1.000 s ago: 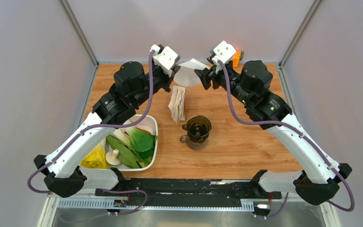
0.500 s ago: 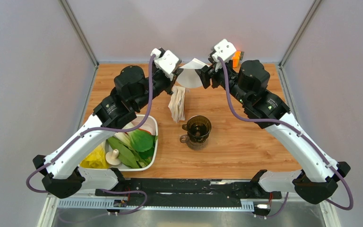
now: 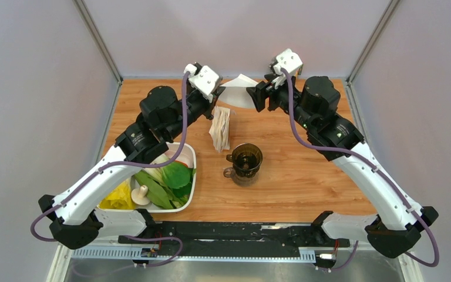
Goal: Place the coffee filter in the dripper
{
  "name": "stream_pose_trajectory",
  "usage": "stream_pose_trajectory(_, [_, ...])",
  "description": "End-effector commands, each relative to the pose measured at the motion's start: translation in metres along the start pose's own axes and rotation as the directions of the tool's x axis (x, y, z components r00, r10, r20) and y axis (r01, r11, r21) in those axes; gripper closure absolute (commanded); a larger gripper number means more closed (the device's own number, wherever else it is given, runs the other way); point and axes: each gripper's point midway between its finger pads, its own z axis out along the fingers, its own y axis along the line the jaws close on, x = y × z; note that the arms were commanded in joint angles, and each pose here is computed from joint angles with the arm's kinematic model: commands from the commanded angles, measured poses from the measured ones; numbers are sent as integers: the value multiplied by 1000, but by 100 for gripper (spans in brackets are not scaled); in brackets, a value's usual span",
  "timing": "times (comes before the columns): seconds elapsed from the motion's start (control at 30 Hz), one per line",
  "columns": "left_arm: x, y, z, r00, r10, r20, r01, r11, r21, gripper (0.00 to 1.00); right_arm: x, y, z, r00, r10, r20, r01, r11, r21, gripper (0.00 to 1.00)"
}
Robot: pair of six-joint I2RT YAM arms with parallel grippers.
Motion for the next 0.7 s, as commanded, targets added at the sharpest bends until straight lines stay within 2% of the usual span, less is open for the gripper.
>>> stream_pose_trajectory(0.0, [-21,5,-11,997,-6,82,7,1000,-18,100,-20,2,-15,996,68,63,-66,997,-39,35])
stream_pose_trajectory(0.2, [-21,2,-9,996,-4,86,3,1000,3,100,-25,13,-17,991,104,81,-94,988,-120,40])
stream_pose_trajectory(0.4, [-23,-4,-6,996,7,90,-9,1000,30,100,-21,15,-14,993,102,66,-92,987,-131,36])
stream_pose_trajectory(0.67, [-23,-6,-4,995,53,89,-56,998,32,100,-15,11,-8,994,97,47,-91,990,-105,55])
